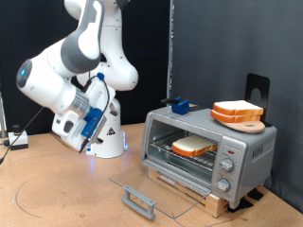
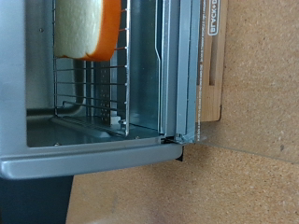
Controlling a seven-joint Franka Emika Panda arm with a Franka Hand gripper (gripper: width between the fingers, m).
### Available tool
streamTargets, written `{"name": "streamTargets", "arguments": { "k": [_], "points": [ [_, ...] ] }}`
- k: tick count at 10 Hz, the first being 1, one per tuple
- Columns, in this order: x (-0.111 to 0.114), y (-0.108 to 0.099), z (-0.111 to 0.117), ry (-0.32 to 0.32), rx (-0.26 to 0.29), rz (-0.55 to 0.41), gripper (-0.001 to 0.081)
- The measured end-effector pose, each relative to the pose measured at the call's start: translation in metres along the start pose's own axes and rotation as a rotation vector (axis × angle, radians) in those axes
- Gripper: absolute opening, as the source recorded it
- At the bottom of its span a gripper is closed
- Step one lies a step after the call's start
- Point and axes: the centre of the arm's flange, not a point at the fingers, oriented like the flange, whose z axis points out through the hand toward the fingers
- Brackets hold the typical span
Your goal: Make a piece of toast with the oven
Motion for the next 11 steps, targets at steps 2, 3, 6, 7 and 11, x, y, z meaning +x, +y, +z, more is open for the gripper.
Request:
{"name": "streamTargets", "arguments": {
  "k": [2,3,6,7,11],
  "points": [
    [0.018,0.012,0.018,-0.018,0.024,0.08,0.0807],
    [0.018,0.012,0.017,-0.017,0.023,0.065,0.0807],
    [0.024,0.025,0.013,0.003,0.056,-0.015,0.0807],
    [0.031,0.033,0.013,0.012,0.059,-0.004,0.0807],
    [0.062,0.064,0.032,-0.056,0.064,0.039,0.0807]
  ]
}}
